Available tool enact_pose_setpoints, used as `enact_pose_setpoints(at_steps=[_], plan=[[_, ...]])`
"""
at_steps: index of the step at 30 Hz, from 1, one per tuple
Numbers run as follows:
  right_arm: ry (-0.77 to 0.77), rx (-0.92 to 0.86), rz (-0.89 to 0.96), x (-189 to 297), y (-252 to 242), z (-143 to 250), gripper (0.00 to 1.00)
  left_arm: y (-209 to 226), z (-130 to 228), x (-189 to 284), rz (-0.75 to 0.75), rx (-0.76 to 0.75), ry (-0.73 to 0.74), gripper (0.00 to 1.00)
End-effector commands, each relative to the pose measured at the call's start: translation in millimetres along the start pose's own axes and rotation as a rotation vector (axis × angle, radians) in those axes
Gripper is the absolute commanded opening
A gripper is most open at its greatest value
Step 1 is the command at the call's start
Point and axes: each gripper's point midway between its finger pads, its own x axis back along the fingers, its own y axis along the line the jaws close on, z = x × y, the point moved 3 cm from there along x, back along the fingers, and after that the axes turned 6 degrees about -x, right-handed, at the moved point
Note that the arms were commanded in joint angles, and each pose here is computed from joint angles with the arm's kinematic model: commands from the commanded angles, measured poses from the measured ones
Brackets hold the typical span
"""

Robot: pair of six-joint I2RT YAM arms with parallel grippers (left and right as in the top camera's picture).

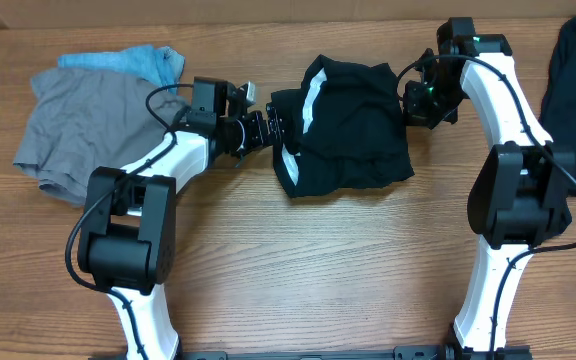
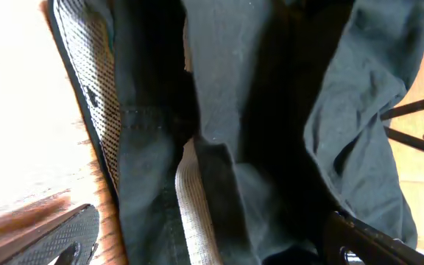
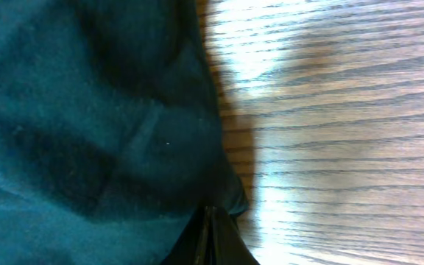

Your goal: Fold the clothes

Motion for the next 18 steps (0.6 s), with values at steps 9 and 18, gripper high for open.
enact_pose_setpoints(at_steps=[9,18], plan=[[0.037,0.032,-0.041,-24.4,16.3,4.9,0.04,-2.8,6.4,-25.3,0.101,0.051,0.028,1.00],[0.058,0.153,-0.085,-47.8,69.3,24.0,0.04,-19.9,7.4,-34.2,0.132,0.014,0.020,1.00]])
